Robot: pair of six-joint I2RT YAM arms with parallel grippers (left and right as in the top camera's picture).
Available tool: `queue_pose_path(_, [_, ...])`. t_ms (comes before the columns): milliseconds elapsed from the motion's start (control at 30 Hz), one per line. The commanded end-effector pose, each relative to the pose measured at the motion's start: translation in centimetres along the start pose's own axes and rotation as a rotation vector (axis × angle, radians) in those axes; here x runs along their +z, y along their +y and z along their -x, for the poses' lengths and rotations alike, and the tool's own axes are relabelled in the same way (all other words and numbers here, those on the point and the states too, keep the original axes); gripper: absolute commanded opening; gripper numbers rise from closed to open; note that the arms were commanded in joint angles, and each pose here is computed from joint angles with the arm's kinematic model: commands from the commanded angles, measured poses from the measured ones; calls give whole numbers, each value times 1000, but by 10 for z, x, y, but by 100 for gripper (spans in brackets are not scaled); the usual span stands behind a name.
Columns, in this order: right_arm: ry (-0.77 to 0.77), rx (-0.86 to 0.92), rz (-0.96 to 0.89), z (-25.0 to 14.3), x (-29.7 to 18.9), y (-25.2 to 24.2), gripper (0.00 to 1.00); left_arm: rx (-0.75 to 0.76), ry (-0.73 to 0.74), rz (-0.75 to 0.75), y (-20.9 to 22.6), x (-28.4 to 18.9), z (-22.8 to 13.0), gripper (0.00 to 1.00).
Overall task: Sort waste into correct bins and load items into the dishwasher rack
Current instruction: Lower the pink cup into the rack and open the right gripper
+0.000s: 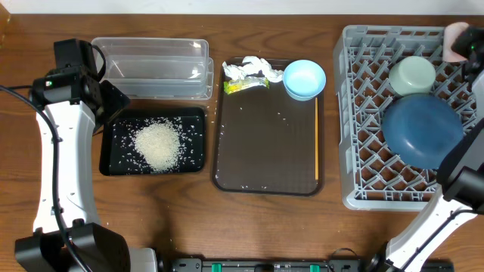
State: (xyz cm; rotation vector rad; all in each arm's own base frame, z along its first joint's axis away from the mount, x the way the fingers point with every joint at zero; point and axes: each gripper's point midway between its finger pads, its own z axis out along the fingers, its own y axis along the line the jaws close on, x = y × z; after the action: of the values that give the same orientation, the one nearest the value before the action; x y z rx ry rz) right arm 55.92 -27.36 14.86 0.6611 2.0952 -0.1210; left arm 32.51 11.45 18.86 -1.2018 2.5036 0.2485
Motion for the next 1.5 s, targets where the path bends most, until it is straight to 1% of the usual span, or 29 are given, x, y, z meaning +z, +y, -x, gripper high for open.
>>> queue_pose_path(0, [18,-8,-15,1,-9,-7,1,-15,-20,6,1,-4,7,97])
queue_pose_path(200, [53,3,-32,1,-25,-15,1,-15,-20,6,1,-4,7,97])
queue_pose_path(333, [35,7,-34,15,-46,-16,1,-15,-20,7,1,-4,7,97])
queue_pose_path(533, [-93,-3,0,62,-89,-1,1,-15,-20,6,1,-4,7,97])
queue_pose_path(633, [-186,-19,85,86,-96,17,1,-15,-20,7,1,-3,7,97])
queue_pose_path(733, [-233,-34,133,94,-91,31,1,-15,-20,6,1,-4,7,97])
queue_pose_path(867, [-267,-76,164,90,-69,51,1,-15,-20,7,1,-3,7,97])
queue_pose_path(1033, [-254,-98,183,65,-26,62,1,-15,-20,7,1,-3,7,98])
queue_pose_path(1133, [-240,-95,170,50,-4,57,1,-15,-20,6,1,-4,7,97])
queue_pose_path(1233, [-228,-86,111,40,11,44,1,-15,-20,7,1,-3,7,98])
queue_pose_path(1467, [-177,-73,61,27,18,22,1,-15,-20,7,1,-3,7,97])
